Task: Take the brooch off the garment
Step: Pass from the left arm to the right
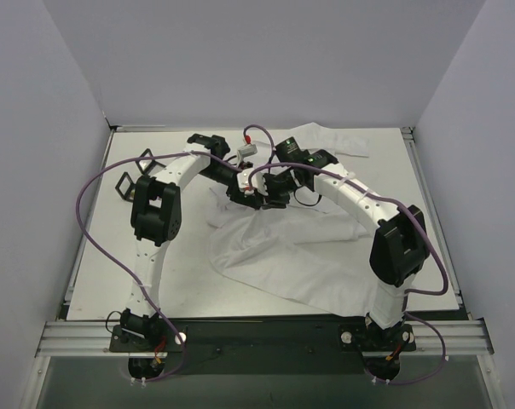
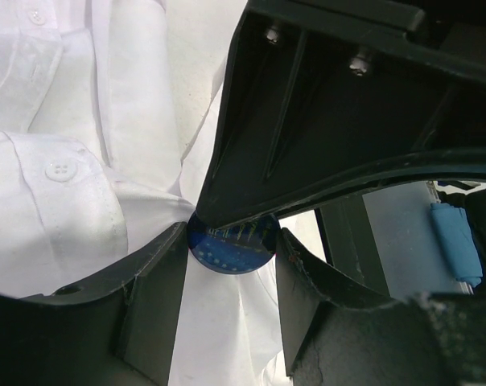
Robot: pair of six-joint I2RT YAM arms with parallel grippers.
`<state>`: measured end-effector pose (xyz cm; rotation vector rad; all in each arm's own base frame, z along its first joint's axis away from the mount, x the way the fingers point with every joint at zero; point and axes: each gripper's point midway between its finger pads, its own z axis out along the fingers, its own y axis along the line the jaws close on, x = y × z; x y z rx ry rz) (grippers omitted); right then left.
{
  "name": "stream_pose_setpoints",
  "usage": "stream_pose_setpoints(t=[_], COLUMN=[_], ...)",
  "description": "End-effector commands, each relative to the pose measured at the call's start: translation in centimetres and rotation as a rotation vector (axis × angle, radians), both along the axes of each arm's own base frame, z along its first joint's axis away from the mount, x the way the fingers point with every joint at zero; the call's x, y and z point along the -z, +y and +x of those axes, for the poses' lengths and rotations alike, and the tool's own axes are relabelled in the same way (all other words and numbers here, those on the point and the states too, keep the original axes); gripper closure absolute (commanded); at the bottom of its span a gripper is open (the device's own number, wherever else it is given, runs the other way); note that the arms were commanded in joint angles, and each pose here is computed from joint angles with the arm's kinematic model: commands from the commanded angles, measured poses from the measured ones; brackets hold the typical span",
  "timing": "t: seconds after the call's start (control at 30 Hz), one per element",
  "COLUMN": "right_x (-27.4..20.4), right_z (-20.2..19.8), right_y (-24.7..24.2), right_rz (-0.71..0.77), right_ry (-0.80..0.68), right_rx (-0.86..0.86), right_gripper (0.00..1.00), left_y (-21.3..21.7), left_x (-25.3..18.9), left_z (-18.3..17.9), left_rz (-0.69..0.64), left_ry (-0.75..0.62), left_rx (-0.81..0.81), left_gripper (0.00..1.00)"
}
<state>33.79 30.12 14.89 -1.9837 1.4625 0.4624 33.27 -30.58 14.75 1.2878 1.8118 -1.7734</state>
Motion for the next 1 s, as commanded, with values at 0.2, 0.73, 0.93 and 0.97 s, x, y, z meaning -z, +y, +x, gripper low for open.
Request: stream_pose_setpoints(t=[0.2,0.73,0.93,0.97], right_x=[0.1,0.1,-0.7,-0.5], right_z=[-0.7,-0.7,-1.5,-1.5], right_y=[0.2,-0.6,-3.1,-3.4], right_rz=[-0.011,-0.056,-0.168,-0.196], right_ry=[0.006,0.022,0.047,0.057], right_rx=[-0.035,0.033,0.117,0.147], right_gripper=[0.88,1.00,1.00,1.00], left_y=[0.7,2.0,4.0,4.1], left_x=[-4.1,-5.2,-6.3,-6.5], left_z=[-3.2,-1.7,-0.9,-1.1], left_rz=[0.002,-0.012,0.032,0.033], left_ry=[0.160,0.135,0.051,0.042], left_rx=[0.001,-0.044,-0.079,-0.079], left_gripper=[0.54,0.34,0.30,0.29])
